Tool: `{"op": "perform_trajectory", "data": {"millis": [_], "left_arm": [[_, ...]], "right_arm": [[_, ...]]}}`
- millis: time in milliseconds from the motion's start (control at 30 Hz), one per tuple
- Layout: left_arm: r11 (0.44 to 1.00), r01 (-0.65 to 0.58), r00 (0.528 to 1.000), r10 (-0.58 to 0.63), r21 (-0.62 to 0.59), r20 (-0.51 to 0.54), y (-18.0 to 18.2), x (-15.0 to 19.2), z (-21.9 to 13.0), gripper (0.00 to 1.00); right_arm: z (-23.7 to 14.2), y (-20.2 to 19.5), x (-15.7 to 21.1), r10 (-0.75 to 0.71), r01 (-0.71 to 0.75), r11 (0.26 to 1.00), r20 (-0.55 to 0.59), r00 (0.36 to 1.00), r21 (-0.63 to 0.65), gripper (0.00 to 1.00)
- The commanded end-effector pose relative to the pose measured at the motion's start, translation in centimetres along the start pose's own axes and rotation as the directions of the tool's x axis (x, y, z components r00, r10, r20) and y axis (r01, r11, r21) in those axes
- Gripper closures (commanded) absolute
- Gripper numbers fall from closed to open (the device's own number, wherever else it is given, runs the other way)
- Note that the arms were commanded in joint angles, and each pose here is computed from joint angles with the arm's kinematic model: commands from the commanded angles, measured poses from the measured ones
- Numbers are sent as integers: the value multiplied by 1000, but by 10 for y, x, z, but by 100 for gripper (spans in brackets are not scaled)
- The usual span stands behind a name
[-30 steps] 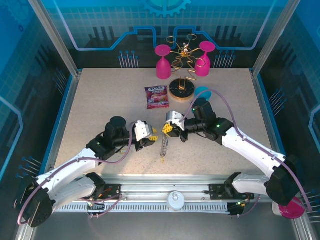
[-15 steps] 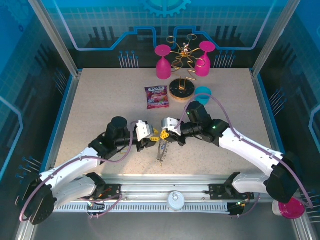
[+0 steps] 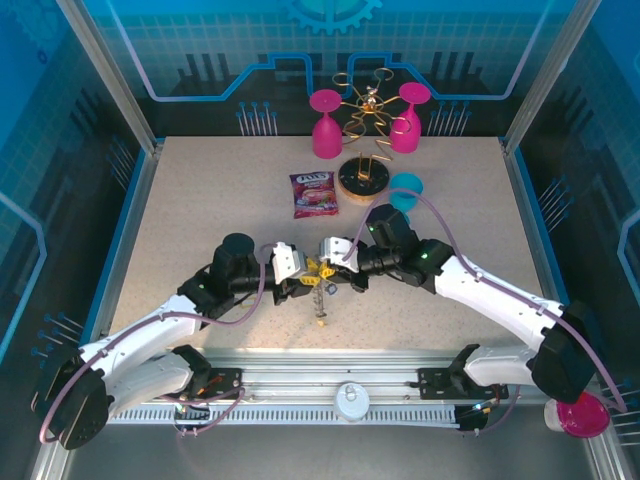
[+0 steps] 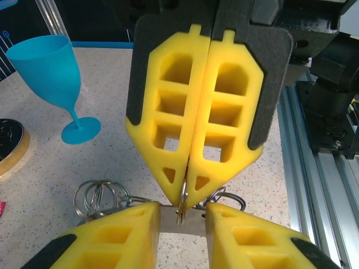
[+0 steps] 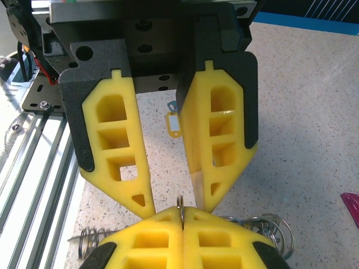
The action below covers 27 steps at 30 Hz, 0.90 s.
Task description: Put the keys on the keyring
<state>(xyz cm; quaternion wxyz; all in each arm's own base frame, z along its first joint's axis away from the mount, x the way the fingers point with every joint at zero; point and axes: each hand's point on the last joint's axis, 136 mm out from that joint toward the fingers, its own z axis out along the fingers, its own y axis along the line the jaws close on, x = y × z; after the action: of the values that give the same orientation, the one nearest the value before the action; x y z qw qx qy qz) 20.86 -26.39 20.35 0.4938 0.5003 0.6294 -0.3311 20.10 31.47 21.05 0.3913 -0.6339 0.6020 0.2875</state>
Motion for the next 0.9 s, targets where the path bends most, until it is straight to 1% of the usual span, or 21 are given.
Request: {"op": "perform_trajectory", "data": {"millis": [0, 100, 167, 200, 233, 467, 633, 667, 733, 867], "left_arm": [[999, -23, 1000, 23, 35, 15, -6, 0, -1, 73], [999, -27, 1000, 27, 40, 14, -7, 0, 0, 78], [998, -35, 999, 35, 46, 15, -8, 0, -1, 90], [998, -40, 999, 39, 47, 13, -8, 0, -1, 97], [998, -45, 999, 44, 46, 12, -8, 1, -1, 100], [996, -88, 996, 87, 35, 11, -8, 3, -1, 100], [992, -123, 992, 122, 9, 33, -7, 1, -4, 100], [992, -127, 991, 127, 6, 39, -7, 1, -4, 100], [991, -134, 990, 133, 6, 48, -8, 0, -5, 100], [990, -138, 989, 138, 5, 61, -9, -2, -5, 100]], "right_arm": [[-1, -1, -21, -47, 48, 999, 43, 998, -7, 100], [0, 2, -23, -49, 50, 999, 49, 998, -20, 100], [1, 4, -22, -45, 47, 998, 48, 998, -30, 100], [1, 4, -22, -45, 46, 998, 48, 998, -33, 100], [1, 5, -21, -42, 43, 998, 46, 998, -37, 100], [-1, 8, -16, -36, 37, 999, 27, 999, -37, 100], [-13, 4, -9, -7, 6, 1000, 30, 1000, 13, 70], [-16, 3, -8, 4, -5, 1000, 38, 999, 23, 66], [-20, 2, -4, 28, -30, 999, 55, 998, 35, 63], [-18, 7, 11, 80, -82, 996, 49, 996, 31, 63]]}}
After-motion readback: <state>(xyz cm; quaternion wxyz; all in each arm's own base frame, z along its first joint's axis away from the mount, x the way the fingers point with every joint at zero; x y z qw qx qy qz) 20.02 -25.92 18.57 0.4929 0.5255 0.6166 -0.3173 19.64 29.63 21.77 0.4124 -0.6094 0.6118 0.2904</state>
